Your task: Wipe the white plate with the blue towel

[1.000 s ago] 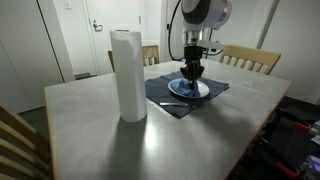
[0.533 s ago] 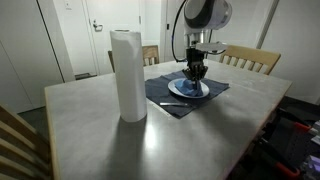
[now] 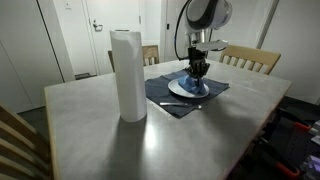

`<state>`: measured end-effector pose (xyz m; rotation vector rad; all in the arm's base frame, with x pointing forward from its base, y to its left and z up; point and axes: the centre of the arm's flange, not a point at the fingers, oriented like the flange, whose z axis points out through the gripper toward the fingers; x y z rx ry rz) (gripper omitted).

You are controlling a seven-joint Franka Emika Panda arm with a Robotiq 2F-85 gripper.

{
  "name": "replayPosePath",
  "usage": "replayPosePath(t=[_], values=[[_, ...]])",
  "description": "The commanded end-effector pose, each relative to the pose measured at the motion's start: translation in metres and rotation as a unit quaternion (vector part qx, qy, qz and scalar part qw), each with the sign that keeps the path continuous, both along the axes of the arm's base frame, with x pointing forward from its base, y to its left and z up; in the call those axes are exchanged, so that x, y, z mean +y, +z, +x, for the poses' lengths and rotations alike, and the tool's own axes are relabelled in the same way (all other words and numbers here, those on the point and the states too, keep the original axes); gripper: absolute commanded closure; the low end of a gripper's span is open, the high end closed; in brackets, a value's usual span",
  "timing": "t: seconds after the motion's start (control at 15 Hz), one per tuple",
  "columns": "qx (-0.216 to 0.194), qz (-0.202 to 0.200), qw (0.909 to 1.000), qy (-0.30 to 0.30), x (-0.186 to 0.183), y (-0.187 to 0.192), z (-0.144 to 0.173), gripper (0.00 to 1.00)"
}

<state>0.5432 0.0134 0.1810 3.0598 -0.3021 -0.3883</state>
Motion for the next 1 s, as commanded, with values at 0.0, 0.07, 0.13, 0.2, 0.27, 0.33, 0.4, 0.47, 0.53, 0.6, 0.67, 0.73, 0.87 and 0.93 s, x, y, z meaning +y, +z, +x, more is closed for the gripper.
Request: replayPosePath(t=[0.0,0.07,0.13,0.2,0.27,0.33,0.4,0.47,0.53,0.6,0.67,0.73,0.87,0.93], values=[[-0.006,-0.019,0.9998,-0.009,-0.005,-0.004,0.018,0.98],[-0.011,-0.023,0.9995,-0.017,-0.005,-0.005,0.022,0.98],[-0.016,-0.025,0.9992,-0.026,-0.006,-0.005,0.025,0.98],[-0.019,-0.027,0.9987,-0.038,-0.006,-0.007,0.028,0.98],[-0.021,-0.027,0.9981,-0.051,-0.007,-0.010,0.030,0.98],[-0.024,-0.019,0.9973,-0.066,-0.009,-0.013,0.033,0.98],[-0.025,-0.012,0.9965,-0.079,-0.010,-0.016,0.034,0.98],[-0.027,0.002,0.9954,-0.091,-0.010,-0.018,0.035,0.98],[-0.027,0.011,0.9946,-0.100,-0.009,-0.019,0.036,0.98],[-0.024,0.020,0.9937,-0.107,-0.008,-0.019,0.036,0.98],[-0.024,0.030,0.9930,-0.112,-0.005,-0.018,0.036,0.98],[-0.025,0.036,0.9924,-0.115,-0.002,-0.015,0.036,0.98],[-0.029,0.046,0.9916,-0.117,0.007,-0.011,0.035,0.98],[-0.032,0.049,0.9914,-0.118,0.011,-0.009,0.035,0.98]])
